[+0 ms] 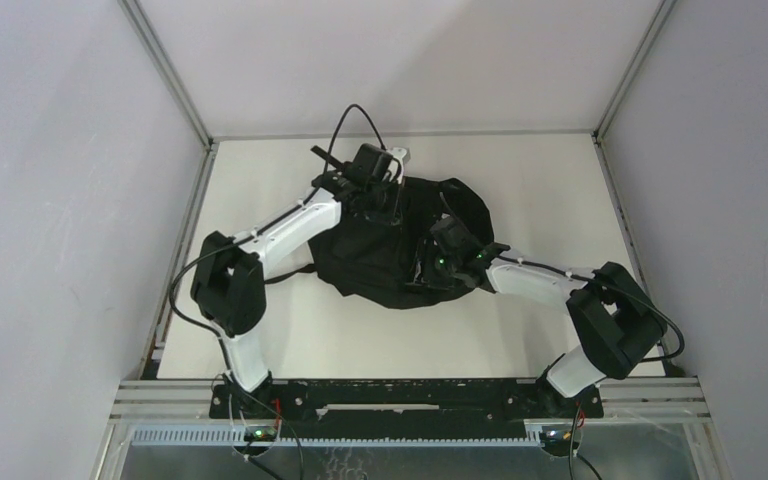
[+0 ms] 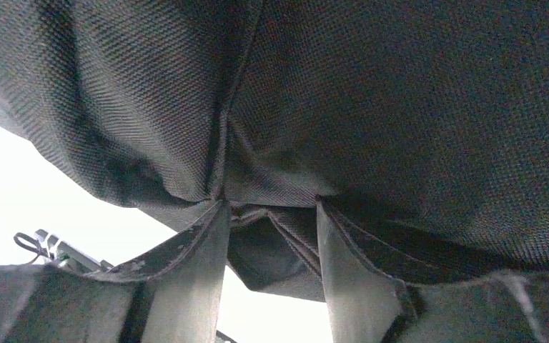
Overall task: Pack the student bag
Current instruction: Zip the student bag at the center of the board.
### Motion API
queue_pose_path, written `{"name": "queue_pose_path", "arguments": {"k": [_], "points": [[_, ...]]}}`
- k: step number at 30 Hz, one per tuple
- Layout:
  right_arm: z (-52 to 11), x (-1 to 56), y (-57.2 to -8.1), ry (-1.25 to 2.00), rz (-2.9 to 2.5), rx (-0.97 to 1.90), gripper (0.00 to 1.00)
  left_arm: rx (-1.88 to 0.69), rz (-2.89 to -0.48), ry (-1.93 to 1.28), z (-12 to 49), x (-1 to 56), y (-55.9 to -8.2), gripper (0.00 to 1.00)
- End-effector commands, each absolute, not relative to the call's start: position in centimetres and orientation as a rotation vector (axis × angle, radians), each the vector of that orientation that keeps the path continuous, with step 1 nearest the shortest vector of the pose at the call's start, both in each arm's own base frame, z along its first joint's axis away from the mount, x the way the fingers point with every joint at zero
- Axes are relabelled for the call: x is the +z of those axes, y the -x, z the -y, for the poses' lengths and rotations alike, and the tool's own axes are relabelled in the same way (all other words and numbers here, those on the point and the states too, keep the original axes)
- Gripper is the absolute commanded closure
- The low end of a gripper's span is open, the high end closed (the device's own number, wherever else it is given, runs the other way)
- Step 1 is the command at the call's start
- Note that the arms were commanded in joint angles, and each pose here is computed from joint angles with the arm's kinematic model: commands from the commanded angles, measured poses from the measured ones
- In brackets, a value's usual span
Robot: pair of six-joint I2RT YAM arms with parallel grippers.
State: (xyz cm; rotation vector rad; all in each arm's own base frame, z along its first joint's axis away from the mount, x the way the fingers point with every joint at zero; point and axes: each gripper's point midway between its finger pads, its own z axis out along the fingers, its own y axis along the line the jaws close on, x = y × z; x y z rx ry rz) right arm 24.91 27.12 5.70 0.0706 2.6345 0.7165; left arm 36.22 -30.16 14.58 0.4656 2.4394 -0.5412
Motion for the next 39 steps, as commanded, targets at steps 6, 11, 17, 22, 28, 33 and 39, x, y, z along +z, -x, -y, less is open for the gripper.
{"name": "queue_pose_path", "arguments": {"k": [6,11,17,22,28,33,39], "points": [[-25.6,2.2,-21.3,-0.091,-2.775,0.620,0.44,-0.576,-2.216,-0.380,32.3,20.8,-42.8,1.00],[-25.5,2.1,-20.8,-0.085,-2.782,0.613,0.45,-0.572,-2.179,-0.340,33.2,21.1,-45.9,1.00],[-25.1,1.6,-20.3,-0.080,-2.807,0.568,0.45,-0.552,-2.161,-0.270,33.7,20.2,-50.3,1.00],[-24.8,0.4,-19.6,-0.090,-2.843,0.535,0.45,-0.523,-2.141,-0.196,32.9,19.6,-53.4,1.00],[-24.6,-1.4,-18.8,-0.103,-2.892,0.510,0.45,-0.497,-2.101,-0.122,32.3,19.2,-56.2,1.00],[-24.4,-1.9,-18.5,-0.095,-2.909,0.489,0.45,-0.540,-2.070,-0.107,33.3,19.0,-57.4,1.00],[-24.9,1.0,-18.7,-0.083,-2.850,0.574,0.45,-0.616,-2.020,-0.154,34.1,22.8,-56.3,0.99]]}}
